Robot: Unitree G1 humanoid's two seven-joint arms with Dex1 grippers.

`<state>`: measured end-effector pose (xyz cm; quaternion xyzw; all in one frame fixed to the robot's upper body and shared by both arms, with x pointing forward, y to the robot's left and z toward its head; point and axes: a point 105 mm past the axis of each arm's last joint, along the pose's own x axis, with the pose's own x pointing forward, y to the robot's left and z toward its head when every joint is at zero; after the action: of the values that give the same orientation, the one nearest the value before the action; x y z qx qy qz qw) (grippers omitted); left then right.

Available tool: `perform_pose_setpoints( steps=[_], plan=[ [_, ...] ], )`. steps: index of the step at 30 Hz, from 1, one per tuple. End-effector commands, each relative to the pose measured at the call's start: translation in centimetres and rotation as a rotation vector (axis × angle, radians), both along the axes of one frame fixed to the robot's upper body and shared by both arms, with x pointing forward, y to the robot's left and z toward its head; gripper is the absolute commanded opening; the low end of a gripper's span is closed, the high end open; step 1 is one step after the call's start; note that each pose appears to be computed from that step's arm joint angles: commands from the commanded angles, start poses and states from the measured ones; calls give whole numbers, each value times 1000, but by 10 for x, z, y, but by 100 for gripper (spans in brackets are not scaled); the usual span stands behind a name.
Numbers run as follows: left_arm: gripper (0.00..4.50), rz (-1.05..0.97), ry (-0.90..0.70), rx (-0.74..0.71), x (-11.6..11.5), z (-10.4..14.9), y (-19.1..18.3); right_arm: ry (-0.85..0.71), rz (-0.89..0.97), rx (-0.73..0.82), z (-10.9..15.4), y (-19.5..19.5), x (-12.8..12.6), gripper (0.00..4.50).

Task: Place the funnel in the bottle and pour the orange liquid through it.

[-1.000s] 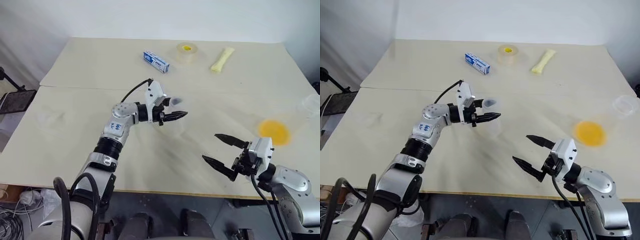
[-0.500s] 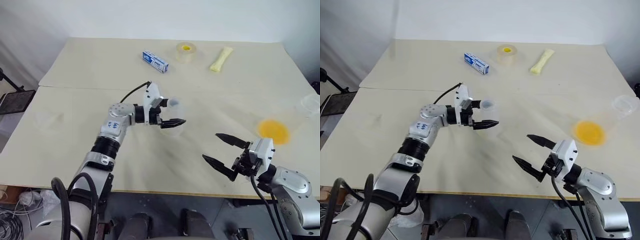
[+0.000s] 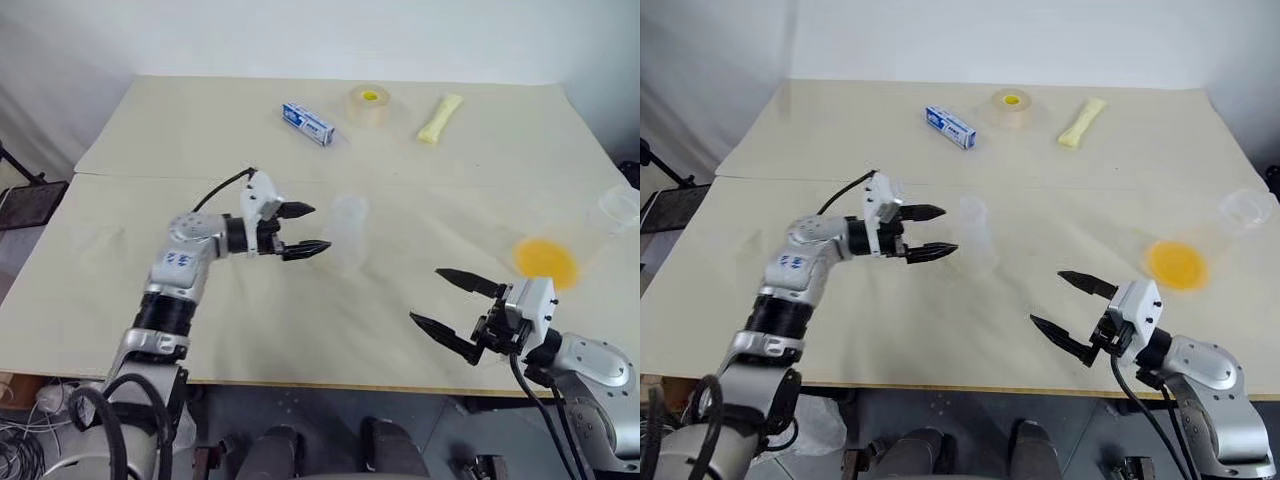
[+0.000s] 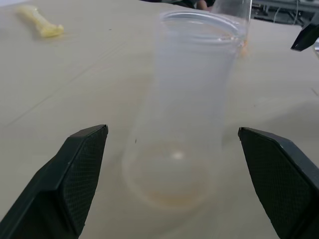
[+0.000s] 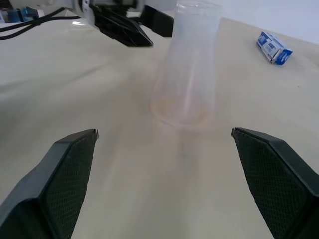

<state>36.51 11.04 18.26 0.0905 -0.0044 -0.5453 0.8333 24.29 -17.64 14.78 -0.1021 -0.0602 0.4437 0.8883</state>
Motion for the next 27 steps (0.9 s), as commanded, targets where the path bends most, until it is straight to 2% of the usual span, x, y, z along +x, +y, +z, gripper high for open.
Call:
perform_pose_setpoints(
  steps=[1,8,13,16,21,27],
  plan=[
    [446,111,-78,-49,-9,16,39,-54,11,-4,15,-2,-5,450],
    [446,430,-124,-71,-29,4,121,-31,47,1,15,0,-1,450],
    [446,771,-143,-120,-74,-17,201,-15,85,7,14,3,9,450],
    [446,861,-135,-165,-92,-20,222,-9,99,11,13,5,10,450],
    [446,1021,-131,-158,-128,-26,259,0,123,17,12,8,11,450],
    [446,1108,-164,-188,-135,-20,274,-1,133,20,12,10,14,450]
  ],
)
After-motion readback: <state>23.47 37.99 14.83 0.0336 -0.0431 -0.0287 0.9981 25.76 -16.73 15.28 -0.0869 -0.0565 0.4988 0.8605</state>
